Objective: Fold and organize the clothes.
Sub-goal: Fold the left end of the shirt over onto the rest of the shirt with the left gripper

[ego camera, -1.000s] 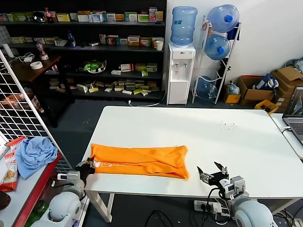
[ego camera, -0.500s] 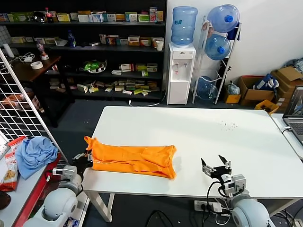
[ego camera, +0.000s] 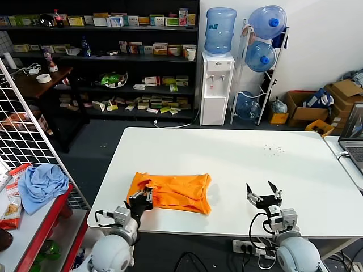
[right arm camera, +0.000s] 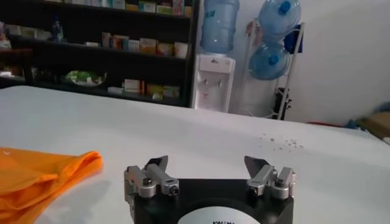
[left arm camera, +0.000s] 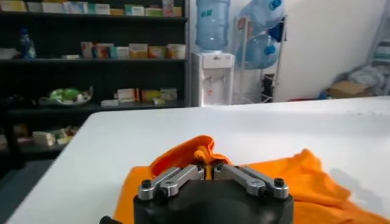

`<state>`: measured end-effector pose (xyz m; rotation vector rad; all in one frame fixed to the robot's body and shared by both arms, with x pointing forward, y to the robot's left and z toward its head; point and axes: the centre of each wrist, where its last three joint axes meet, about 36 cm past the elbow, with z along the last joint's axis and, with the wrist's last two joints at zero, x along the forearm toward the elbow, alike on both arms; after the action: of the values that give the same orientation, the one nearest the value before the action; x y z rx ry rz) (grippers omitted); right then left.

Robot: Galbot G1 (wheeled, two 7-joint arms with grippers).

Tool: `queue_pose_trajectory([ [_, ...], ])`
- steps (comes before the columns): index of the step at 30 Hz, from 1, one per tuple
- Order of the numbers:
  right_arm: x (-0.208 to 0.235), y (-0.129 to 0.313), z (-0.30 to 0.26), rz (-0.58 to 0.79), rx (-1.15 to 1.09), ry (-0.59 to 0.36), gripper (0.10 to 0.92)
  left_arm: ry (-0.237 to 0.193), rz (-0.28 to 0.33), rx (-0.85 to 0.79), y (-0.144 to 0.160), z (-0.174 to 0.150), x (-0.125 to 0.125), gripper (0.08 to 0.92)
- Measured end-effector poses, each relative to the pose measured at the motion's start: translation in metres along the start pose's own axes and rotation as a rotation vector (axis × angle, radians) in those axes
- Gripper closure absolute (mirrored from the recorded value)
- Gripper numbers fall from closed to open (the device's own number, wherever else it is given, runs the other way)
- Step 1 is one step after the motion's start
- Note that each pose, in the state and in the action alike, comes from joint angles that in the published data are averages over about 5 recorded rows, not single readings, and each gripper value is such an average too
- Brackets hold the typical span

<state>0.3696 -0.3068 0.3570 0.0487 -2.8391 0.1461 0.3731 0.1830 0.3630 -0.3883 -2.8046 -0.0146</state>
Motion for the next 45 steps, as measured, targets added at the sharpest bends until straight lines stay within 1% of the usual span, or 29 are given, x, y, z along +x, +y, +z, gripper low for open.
queue_pose_trajectory([
  [9, -0.001, 0.0, 0.003, 0.012, -0.011, -0.007, 0.2, -0.009, 0.108, 0.033, -0.057, 0.0, -0.025, 0.867],
  [18, -0.002, -0.001, 0.002, 0.017, -0.013, -0.01, 0.2, -0.021, 0.174, 0.045, -0.098, -0.006, -0.049, 0.867],
  [21, -0.002, -0.001, 0.002, 0.017, -0.013, -0.011, 0.2, -0.021, 0.191, 0.039, -0.108, -0.006, -0.055, 0.841],
  [24, -0.002, -0.002, 0.001, 0.017, -0.012, -0.012, 0.2, -0.01, 0.204, 0.028, -0.116, -0.004, -0.059, 0.767],
  [28, -0.003, -0.002, 0.0, 0.015, -0.013, -0.012, 0.2, 0.02, 0.215, 0.007, -0.121, 0.004, -0.061, 0.654],
  [32, -0.005, -0.001, 0.0, 0.013, -0.014, -0.011, 0.2, 0.046, 0.227, -0.014, -0.126, 0.013, -0.06, 0.533],
  [36, -0.006, 0.001, 0.0, 0.01, -0.016, -0.01, 0.2, 0.058, 0.242, -0.022, -0.126, 0.02, -0.057, 0.42],
  [40, -0.006, 0.002, -0.001, 0.007, -0.016, -0.009, 0.2, 0.045, 0.253, -0.017, -0.124, 0.022, -0.054, 0.308],
  [42, -0.006, 0.002, -0.001, 0.003, -0.014, -0.007, 0.2, 0.03, 0.255, -0.011, -0.121, 0.02, -0.053, 0.248],
  [45, -0.006, 0.003, 0.0, -0.009, -0.006, -0.003, 0.2, 0.003, 0.249, 0.0, -0.114, 0.016, -0.052, 0.192],
])
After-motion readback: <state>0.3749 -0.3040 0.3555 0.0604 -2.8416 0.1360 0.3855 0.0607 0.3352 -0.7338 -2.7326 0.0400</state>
